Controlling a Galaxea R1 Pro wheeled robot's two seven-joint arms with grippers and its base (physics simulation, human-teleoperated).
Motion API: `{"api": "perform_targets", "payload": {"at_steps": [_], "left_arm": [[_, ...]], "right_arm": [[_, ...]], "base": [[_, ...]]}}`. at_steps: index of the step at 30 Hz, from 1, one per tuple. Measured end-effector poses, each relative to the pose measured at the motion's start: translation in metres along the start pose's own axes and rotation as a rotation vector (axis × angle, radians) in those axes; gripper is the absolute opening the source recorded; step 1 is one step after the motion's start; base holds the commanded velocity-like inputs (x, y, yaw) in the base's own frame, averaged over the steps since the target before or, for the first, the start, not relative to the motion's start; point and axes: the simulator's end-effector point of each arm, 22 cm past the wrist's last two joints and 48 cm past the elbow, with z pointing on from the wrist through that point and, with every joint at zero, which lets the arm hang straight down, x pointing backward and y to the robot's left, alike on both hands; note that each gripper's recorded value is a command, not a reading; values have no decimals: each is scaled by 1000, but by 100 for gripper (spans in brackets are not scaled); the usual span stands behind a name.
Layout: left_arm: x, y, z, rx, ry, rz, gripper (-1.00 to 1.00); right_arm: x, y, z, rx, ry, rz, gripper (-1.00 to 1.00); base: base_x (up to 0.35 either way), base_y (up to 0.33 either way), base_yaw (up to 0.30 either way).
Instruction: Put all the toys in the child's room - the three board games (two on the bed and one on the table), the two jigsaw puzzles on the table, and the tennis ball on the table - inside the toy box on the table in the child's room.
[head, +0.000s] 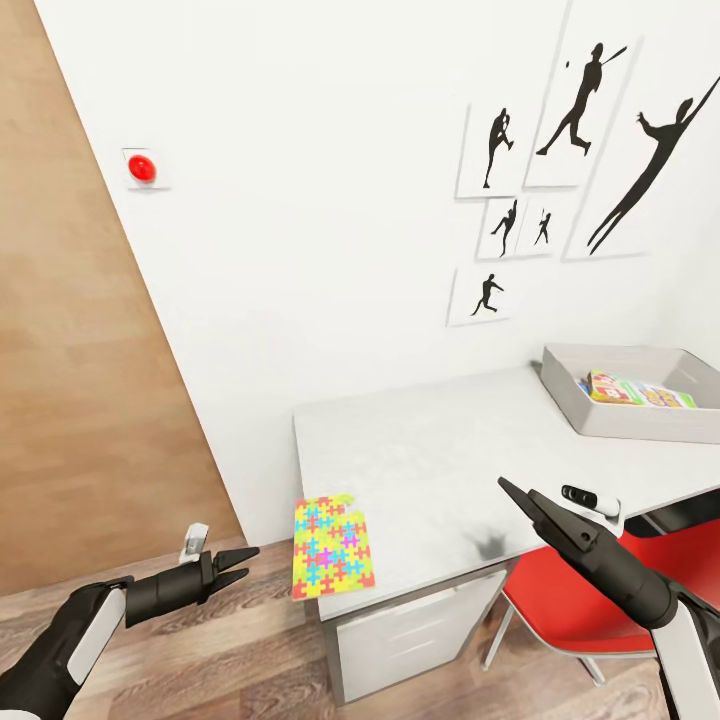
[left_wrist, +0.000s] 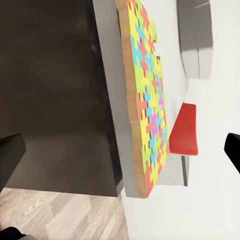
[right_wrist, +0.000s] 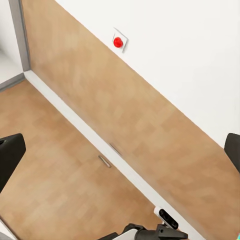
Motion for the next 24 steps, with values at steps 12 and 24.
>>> {"api": "perform_targets", "payload": {"at_steps": [12,24], "left_arm": [[0,0,0,1,-1,1,100],[0,-1,0,2,0,1,100]], "right_arm": [[0,0,0,1,0,-1,100],[0,0,0,1,0,-1,100]], "base": [[0,-190,0],[0,-151,0]]}}
